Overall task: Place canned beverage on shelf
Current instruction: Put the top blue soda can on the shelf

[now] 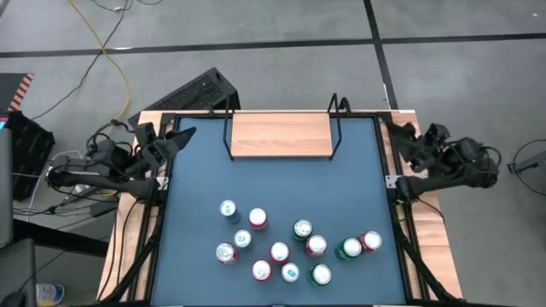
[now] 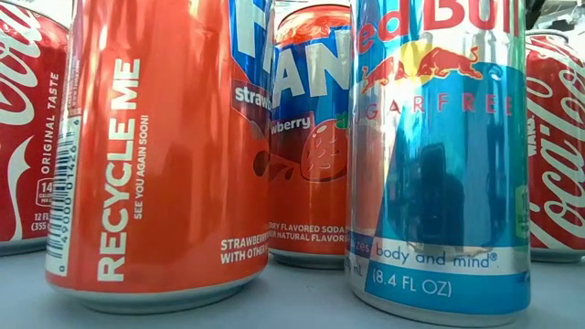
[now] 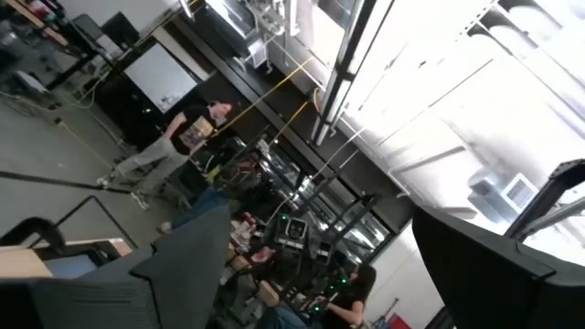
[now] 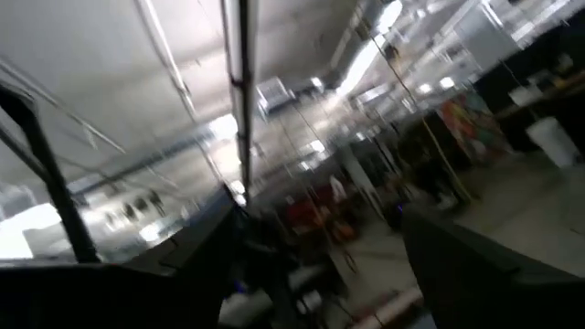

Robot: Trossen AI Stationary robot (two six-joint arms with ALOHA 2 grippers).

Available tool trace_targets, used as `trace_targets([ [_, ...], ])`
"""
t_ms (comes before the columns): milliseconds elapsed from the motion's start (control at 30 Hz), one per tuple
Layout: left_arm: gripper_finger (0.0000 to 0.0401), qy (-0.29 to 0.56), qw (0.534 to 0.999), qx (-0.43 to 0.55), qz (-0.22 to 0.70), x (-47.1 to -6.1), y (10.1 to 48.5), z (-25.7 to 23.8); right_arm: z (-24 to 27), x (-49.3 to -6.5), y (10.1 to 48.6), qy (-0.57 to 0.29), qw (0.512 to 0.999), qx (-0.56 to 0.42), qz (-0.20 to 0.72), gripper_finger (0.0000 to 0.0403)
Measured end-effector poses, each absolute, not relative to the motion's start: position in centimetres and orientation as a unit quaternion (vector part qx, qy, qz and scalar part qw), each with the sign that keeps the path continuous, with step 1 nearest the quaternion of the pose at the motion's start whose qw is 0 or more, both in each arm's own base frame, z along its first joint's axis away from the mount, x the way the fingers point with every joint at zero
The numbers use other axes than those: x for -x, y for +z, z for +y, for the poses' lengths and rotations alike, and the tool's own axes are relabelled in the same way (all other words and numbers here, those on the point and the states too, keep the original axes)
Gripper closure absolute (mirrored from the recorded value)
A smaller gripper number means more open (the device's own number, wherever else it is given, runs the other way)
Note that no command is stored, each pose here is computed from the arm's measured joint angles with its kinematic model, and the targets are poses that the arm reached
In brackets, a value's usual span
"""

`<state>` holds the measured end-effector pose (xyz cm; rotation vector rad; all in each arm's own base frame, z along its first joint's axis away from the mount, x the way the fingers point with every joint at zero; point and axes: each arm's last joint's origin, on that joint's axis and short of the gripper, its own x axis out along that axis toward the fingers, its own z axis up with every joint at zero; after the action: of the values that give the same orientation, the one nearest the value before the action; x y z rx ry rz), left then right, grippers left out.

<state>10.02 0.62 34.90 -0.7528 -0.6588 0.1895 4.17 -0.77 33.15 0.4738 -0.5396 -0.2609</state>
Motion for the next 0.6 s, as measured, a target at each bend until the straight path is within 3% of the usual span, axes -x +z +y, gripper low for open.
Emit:
trace_targets([
  [267,0.0072,0.095,0.884,0.339,-0.308,-9.8,36.2,0.6,-0.3,-7.5,38.4,-0.17,0.975,-0.14,-0.025,0.0101],
  [600,0.0072,0.116,0.908,0.331,-0.23,-11.0,36.3,0.5,1.1,-13.9,42.9,-0.134,0.965,-0.07,0.213,0.0101],
])
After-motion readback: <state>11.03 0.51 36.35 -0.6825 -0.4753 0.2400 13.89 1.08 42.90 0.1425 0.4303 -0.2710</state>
